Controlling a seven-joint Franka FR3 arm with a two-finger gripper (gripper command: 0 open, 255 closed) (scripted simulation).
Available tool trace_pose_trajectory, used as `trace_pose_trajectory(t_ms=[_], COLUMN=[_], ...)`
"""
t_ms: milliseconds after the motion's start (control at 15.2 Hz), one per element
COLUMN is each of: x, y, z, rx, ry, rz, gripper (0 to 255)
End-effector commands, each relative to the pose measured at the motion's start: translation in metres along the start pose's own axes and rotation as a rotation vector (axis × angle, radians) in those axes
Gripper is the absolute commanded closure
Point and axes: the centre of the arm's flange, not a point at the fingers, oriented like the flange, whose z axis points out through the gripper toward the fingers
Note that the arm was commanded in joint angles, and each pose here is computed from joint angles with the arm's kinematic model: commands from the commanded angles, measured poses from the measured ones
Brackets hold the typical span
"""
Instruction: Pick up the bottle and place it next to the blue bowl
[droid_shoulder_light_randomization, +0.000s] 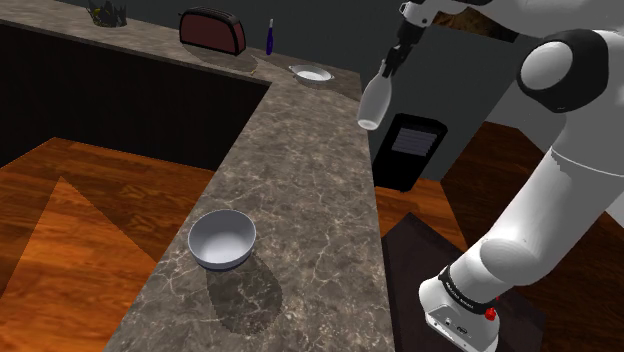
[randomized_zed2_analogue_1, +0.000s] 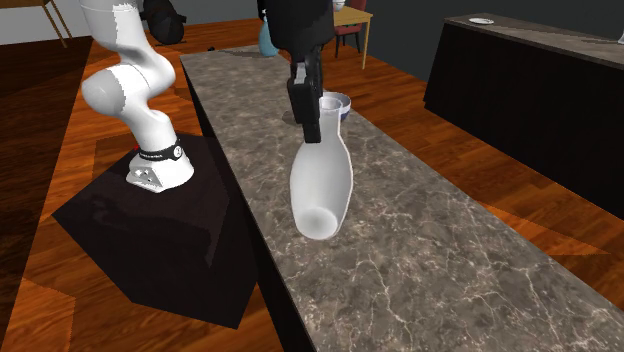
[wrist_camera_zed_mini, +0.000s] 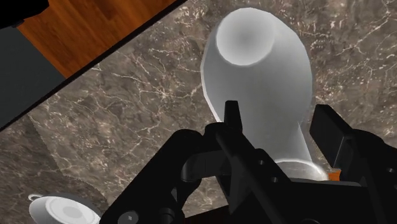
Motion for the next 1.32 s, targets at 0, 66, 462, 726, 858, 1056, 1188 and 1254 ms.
trace_pose_trajectory(t_ms=[0, 66, 462, 726, 858, 1056, 1188, 1254], x=[-0.002, -0.003, -0.011, -0.016, -0.018, -0.022, -0.024, -0.026], y=[-0.027, -0.040, -0.116, -0.166, -0.192, -0.230, -0.255, -0.268], z=[-0.009, -0.012, -0.033, -0.047, -0.054, -0.065, -0.071, -0.075], rx=[-0.001, -0.001, -0.001, -0.001, -0.001, -0.001, -0.001, -0.001], ry=[0.000, 0.000, 0.000, 0.000, 0.000, 0.000, 0.000, 0.000], rz=[0.000, 0.000, 0.000, 0.000, 0.000, 0.000, 0.000, 0.000], gripper=[255, 255, 255, 255, 255, 255, 255, 255])
